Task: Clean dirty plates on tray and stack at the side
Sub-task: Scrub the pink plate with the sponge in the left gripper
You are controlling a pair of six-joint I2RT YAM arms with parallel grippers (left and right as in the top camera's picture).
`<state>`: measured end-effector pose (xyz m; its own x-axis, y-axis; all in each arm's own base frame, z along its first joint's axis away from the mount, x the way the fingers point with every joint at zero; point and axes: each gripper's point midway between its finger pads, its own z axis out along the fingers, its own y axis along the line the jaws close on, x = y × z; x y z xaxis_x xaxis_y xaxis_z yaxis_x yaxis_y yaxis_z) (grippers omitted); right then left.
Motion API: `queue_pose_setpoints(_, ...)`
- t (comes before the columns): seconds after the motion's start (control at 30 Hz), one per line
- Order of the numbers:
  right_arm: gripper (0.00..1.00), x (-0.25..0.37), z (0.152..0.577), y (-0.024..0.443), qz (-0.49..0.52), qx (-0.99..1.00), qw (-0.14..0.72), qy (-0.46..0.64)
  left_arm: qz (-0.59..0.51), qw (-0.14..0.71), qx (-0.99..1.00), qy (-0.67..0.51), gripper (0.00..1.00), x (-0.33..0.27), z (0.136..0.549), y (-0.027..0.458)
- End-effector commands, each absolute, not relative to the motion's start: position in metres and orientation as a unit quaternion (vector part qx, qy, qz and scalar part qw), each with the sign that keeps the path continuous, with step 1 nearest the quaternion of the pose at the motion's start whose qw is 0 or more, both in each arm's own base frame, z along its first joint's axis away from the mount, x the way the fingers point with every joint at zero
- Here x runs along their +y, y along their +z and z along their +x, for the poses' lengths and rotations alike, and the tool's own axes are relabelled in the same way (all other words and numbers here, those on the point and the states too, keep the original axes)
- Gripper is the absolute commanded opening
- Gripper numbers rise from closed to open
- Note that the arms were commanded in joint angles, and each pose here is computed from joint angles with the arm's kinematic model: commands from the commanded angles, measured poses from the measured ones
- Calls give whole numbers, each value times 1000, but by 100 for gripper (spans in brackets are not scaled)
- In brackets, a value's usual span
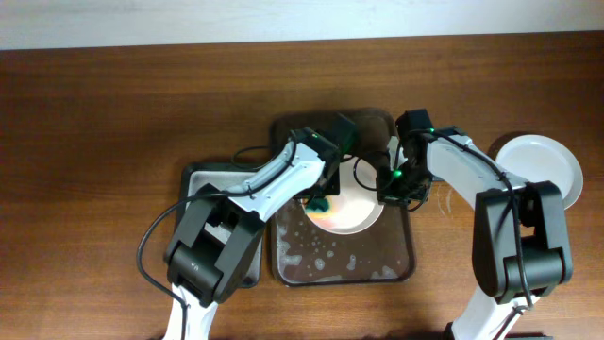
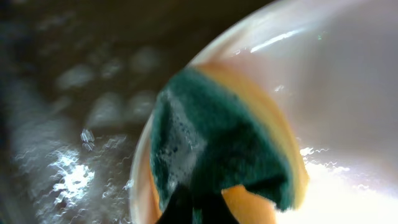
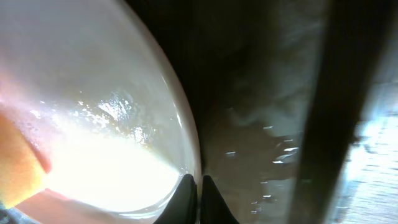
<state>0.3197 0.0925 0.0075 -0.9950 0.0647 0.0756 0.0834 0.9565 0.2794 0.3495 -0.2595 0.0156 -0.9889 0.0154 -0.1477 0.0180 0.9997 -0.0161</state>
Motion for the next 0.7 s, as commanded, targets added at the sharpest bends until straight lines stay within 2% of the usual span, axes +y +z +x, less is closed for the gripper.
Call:
queue_pose_setpoints(0.0, 4, 76, 319, 2, -40, -993, 34, -108, 21, 2, 988, -153, 0, -314, 337, -12)
queue_pose_setpoints(0.17, 4, 78, 319, 2, -32, -992, 34, -114, 64, -40, 973, -220, 0, -362, 308, -28)
queue_pose_setpoints(0.3, 4, 84, 318, 3, -24, -991, 35, -130, 93, -44, 949, -299, 0, -397, 301, -12)
queue_pose_setpoints(0.47, 4, 84, 318, 3, -24, -991, 35, -131, 89, -44, 948, -303, 0, -399, 302, -11)
queue_pose_setpoints(0.57, 4, 84, 317, 3, -24, -990, 36, -131, 83, -64, 963, -248, 0, -373, 294, -23)
queue_pose_setpoints(0.67, 4, 84, 317, 3, -24, -991, 37, -130, 47, -58, 992, -101, 0, -305, 301, -43)
